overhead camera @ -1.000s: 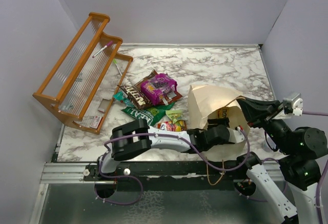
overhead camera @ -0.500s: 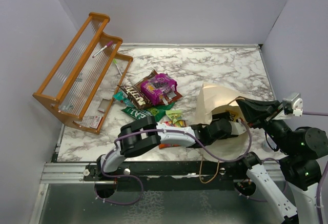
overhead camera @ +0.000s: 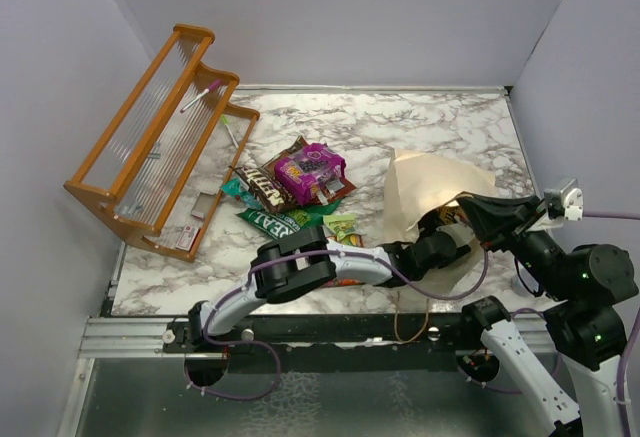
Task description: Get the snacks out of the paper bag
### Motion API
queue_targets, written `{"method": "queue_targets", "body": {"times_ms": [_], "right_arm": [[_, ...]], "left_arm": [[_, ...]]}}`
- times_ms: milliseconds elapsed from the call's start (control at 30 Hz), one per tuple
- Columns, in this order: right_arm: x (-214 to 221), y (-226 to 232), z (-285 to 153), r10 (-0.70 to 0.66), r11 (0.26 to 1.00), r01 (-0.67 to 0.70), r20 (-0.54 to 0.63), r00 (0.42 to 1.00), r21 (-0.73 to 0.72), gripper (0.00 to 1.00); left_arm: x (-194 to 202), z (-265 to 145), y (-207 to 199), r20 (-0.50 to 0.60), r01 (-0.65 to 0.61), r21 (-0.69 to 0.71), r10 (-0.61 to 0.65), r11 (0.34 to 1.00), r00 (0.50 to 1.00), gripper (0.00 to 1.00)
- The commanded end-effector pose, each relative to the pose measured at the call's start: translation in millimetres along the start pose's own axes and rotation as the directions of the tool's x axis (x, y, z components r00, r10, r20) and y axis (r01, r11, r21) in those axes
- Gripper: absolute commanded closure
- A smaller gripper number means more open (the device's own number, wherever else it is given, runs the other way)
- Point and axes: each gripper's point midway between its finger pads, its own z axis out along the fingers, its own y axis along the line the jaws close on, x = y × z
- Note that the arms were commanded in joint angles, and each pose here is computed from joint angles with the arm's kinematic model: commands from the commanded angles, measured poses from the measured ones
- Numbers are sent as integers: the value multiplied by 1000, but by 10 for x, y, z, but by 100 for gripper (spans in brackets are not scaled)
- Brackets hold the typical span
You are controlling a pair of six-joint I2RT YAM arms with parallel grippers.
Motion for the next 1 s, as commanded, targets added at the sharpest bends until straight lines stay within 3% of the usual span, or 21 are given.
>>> {"method": "queue_targets", "body": {"times_ms": [0,100,300,633,967], "right_arm": [[-138,114,-41,16,999,-14,36,999,-45,98],[-152,127,-54,18,999,-17,36,999,-48,98],[-172,103,-45,16,999,-15,41,999,-35,98],[-110,-50,33,-21,999,20,35,999,25,98],[-69,-211,43,-69,993,64,49,996,98,97]], "left_arm": [[89,208,83,-5,121,-6,-121,993,993,26],[211,238,20,-31,112,41,-110,993,993,33],[314,241,19,-69,95,65,-91,993,994,64],[39,18,-14,-82,119,152,-107,981,991,100],[-320,-405,78,-32,140,236,-137,961,990,100]]}}
